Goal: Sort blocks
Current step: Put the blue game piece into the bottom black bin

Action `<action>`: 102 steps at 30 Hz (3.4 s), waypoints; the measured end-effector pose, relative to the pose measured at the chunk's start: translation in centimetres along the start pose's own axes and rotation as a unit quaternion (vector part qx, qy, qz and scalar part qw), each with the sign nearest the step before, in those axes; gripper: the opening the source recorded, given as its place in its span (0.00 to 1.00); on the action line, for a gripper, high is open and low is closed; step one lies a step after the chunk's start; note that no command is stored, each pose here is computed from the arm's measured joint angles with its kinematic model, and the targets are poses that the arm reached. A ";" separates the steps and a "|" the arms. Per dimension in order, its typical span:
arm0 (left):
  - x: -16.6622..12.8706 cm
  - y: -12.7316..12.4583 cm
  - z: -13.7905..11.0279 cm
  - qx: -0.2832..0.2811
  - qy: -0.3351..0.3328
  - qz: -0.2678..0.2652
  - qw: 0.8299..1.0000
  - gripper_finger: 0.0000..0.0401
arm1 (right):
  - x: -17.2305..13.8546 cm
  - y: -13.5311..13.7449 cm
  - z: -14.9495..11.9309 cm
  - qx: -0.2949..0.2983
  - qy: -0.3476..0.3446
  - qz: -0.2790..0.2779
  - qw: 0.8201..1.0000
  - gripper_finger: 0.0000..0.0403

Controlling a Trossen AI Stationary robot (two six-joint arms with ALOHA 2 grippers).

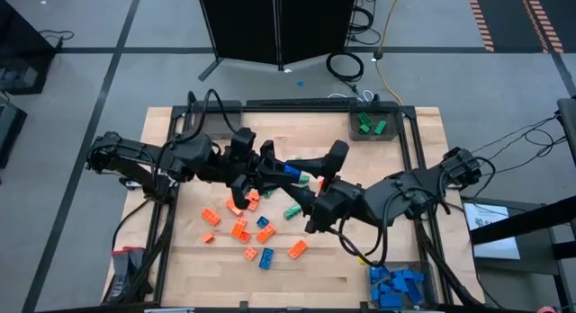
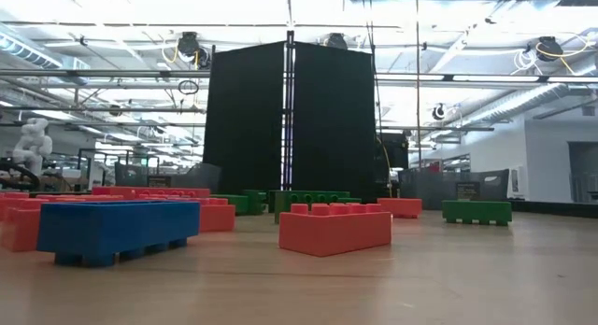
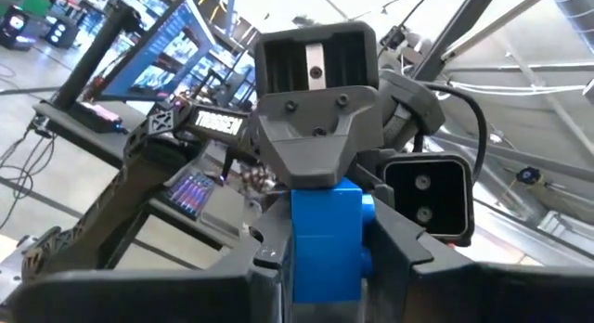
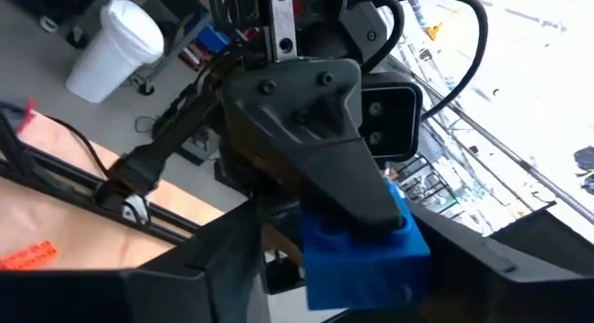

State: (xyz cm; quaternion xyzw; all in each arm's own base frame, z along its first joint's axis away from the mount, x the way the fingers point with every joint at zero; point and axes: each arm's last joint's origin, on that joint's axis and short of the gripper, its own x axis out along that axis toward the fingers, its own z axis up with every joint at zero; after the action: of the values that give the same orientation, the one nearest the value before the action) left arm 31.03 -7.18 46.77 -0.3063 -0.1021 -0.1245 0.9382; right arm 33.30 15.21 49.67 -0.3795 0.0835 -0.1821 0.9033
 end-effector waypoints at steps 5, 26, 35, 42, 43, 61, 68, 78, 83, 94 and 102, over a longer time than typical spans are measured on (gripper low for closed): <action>0.0 0.0 0.0 0.000 0.003 0.000 1.000 0.20 | -0.1 -0.1 0.1 -0.003 0.002 -0.011 1.000 0.48; 0.0 0.1 0.0 -0.002 0.004 0.003 1.000 0.22 | -0.6 -0.3 0.3 -0.013 0.016 -0.029 0.999 0.30; -0.3 -0.2 0.2 0.036 0.012 -0.018 0.999 0.32 | -1.0 -0.2 0.4 -0.015 0.030 -0.043 0.999 0.30; -2.8 -1.7 2.4 0.075 0.005 -0.040 0.996 0.50 | -2.7 -0.3 1.1 -0.023 0.037 -0.053 0.998 0.30; -3.3 -2.0 3.0 0.078 0.003 -0.041 0.996 0.52 | -3.1 -0.6 1.2 -0.014 0.036 -0.058 0.998 0.30; -10.4 0.4 -0.6 0.074 0.210 0.334 0.916 0.56 | -18.4 7.5 -2.8 0.391 0.210 0.149 0.884 0.30; -8.9 1.8 -4.1 0.064 0.276 0.353 0.892 0.56 | -22.1 15.9 -4.6 0.399 0.536 0.250 0.700 0.30; -6.5 3.6 -7.5 0.076 0.325 0.378 0.864 0.56 | -25.6 22.3 -6.7 0.306 0.650 0.217 0.661 0.30; -5.7 4.1 -8.5 0.079 0.335 0.384 0.857 0.56 | -25.8 23.4 -9.5 0.277 0.695 0.160 0.644 0.30; -5.3 4.1 -8.9 0.063 0.347 0.364 0.862 0.56 | -24.2 20.5 -16.2 0.340 0.699 0.179 0.604 0.30; -5.3 4.0 -9.0 0.055 0.357 0.354 0.863 0.56 | -26.0 19.4 -20.0 0.467 0.683 0.256 0.500 0.30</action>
State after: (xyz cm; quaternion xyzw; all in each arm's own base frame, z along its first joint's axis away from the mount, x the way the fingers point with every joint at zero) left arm 28.19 -8.48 36.03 -0.2041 0.3482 0.1207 0.9069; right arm 8.77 24.83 22.19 0.3775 0.6711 -0.1583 0.6181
